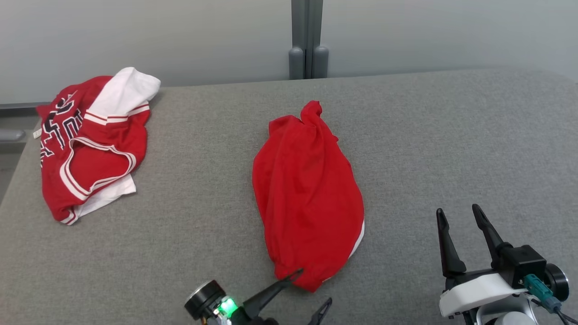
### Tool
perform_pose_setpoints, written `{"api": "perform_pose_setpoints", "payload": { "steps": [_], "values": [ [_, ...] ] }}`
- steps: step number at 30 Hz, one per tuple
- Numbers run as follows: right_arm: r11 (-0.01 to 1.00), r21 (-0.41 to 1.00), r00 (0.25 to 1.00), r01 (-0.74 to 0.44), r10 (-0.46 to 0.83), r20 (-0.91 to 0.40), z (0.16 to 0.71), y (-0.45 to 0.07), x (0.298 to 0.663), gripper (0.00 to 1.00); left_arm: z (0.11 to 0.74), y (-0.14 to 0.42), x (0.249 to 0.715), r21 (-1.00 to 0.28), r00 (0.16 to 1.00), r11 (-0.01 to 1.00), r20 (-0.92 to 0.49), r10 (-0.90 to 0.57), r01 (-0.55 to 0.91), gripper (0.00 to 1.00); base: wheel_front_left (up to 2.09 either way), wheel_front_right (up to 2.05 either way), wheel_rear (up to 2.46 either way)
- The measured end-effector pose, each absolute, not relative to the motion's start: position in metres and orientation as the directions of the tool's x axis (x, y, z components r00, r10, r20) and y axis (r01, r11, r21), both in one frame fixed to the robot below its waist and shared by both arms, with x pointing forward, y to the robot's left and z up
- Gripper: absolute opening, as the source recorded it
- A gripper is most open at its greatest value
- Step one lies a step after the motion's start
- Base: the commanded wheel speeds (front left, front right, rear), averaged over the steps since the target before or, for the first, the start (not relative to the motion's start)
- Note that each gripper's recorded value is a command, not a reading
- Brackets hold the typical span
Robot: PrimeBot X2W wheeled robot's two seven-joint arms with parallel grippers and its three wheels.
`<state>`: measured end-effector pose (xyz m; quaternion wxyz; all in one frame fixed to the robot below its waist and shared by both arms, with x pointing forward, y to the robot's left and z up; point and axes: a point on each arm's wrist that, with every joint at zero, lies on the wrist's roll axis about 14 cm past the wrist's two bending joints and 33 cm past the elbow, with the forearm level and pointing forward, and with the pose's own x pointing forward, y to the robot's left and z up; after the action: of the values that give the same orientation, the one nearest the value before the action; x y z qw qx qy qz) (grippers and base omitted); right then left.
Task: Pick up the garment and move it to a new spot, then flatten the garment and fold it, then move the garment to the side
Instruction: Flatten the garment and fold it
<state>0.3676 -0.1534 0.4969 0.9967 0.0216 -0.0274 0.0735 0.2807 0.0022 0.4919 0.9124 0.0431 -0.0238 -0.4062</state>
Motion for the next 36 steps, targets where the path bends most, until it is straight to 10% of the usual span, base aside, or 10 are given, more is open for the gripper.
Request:
{"api": "perform_pose_setpoints", "payload": {
  "steps": [18,22,36],
  "values": [
    [0.998,0.044,0.999,-0.052,0.052,0.007,0.48,-0.184,0.371,1.0,0.373,0.015,0.316,0.224,0.552,0.506,-0.403,-0.73,0.833,0.97,0.0,0.0,0.0],
    [0.998,0.046,0.999,-0.043,0.043,0.007,0.48,-0.187,0.371,1.0,0.381,0.011,0.327,0.186,0.578,0.551,-0.371,-0.727,0.813,0.04,0.0,0.0,0.0],
    [0.996,0.061,0.998,-0.059,0.058,0.021,0.485,-0.181,0.37,1.0,0.536,-0.034,0.376,-0.046,0.677,0.678,0.142,-0.723,0.734,0.0,0.0,0.0,0.0]
  ]
}}
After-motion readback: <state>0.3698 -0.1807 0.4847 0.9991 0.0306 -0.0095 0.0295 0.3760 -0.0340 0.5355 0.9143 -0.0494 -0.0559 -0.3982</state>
